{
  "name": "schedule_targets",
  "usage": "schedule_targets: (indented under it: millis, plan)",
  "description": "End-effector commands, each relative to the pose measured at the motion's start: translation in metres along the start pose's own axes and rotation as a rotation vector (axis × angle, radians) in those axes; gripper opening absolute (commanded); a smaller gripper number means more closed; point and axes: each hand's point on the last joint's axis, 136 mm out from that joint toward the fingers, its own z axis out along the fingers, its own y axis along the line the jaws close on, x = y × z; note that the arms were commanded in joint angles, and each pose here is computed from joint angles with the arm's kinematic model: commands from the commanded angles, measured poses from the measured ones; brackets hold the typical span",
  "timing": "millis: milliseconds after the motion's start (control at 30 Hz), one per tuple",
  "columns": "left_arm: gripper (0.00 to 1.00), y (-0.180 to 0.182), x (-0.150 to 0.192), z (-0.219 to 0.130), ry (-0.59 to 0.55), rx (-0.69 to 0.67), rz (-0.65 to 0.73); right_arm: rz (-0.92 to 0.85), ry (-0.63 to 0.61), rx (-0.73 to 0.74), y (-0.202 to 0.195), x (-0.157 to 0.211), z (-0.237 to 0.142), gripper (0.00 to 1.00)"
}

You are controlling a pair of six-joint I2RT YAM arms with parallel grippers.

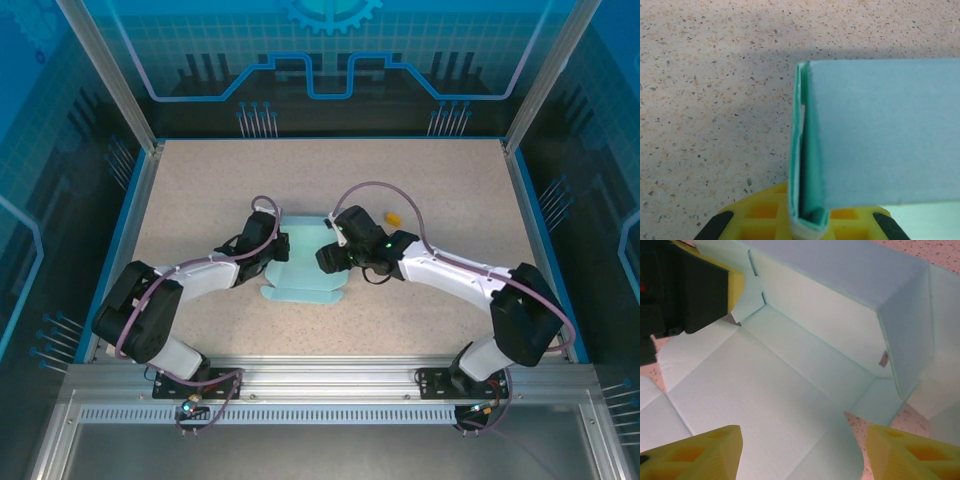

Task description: Fold the paper box

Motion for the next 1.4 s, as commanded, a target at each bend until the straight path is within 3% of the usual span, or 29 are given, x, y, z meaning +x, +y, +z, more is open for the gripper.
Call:
schedule_targets:
  millis: [0, 233, 433, 767, 1033, 1367]
  plan:
    - [0.12, -0.002, -0.015, -0.007, -0.051, 0.023, -0.014, -0.071, 0.001, -0.019, 0.006, -0.004, -0.025, 0.67]
    - [0.12, 0.0, -0.016, -0.009, -0.053, 0.025, -0.026, -0.155, -0.03, -0.043, -0.005, -0.014, -0.067, 0.67]
    - [0.12, 0.0, -0.018, -0.012, -0.055, 0.025, -0.032, -0.076, -0.076, 0.005, -0.048, -0.02, -0.089, 0.67]
    - [0.12, -0.002, -0.021, -0.022, -0.068, 0.04, -0.035, 0.158, -0.07, 0.05, -0.125, -0.003, -0.066, 0.65]
    - [0.12, -0.003, -0.02, -0.021, -0.067, 0.049, -0.047, 0.175, -0.036, -0.051, -0.115, 0.008, -0.029, 0.61]
    - [0.12, -0.005, -0.021, -0.02, -0.067, 0.057, -0.049, 0.141, -0.039, -0.136, -0.093, -0.003, -0.012, 0.56]
